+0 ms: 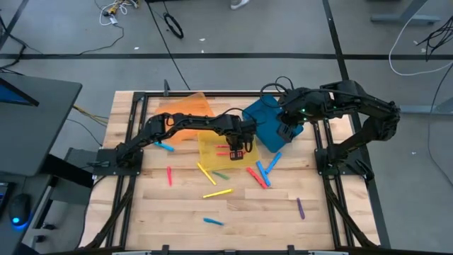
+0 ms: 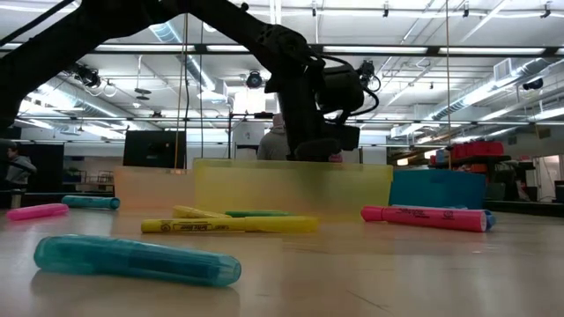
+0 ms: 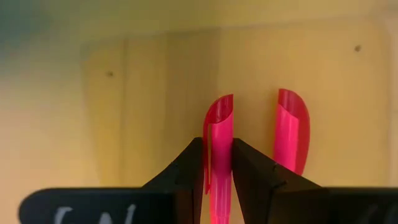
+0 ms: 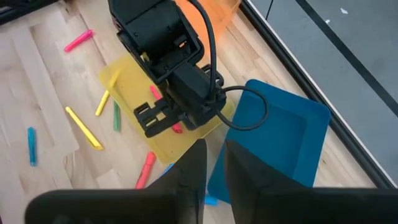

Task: Pick & Place Markers
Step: Put the medium pink highlighter pen into the yellow bin, then put the pink pen into the orange bin

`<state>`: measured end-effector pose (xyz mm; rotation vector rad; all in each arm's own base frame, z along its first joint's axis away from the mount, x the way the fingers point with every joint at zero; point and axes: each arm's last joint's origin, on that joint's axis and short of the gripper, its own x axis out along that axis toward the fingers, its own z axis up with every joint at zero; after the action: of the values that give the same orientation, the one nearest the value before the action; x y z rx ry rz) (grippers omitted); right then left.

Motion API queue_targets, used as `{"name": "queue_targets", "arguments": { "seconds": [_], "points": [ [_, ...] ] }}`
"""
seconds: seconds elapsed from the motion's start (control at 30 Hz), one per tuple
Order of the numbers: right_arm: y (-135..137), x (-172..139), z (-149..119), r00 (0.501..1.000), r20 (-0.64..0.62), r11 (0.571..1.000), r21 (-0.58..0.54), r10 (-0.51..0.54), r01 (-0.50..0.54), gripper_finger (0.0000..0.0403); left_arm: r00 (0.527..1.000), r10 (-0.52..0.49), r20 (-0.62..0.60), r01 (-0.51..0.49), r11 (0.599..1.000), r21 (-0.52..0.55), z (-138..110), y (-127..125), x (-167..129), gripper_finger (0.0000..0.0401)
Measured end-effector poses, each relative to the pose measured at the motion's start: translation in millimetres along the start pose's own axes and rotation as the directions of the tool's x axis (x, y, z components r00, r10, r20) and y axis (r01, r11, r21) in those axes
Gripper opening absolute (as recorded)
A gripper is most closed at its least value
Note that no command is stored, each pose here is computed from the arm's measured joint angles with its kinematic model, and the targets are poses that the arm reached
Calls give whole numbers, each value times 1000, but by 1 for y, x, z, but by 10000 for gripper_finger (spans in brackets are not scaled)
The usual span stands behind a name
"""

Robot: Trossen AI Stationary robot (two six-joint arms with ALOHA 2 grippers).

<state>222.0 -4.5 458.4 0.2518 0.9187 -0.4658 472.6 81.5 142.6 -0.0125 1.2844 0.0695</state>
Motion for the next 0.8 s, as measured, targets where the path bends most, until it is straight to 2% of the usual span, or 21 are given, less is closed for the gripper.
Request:
{"name": "queue_targets", "arguments": {
  "seconds": [0.3, 0.6, 0.8],
  "points": [
    [0, 0, 0, 1000, 5, 1000, -5, 2, -2, 56, 1000, -4, -6, 4, 1000, -27, -1, 0, 0, 81],
    [1, 0, 2, 1000, 16, 1000, -9, 7, -7, 56, 998, -42, -39, 40, 998, -54, -4, -2, -4, 150],
    [1, 0, 2, 1000, 17, 1000, -10, 8, -7, 56, 1000, -21, -21, 20, 999, -48, 0, 0, -26, 184]
  ]
}}
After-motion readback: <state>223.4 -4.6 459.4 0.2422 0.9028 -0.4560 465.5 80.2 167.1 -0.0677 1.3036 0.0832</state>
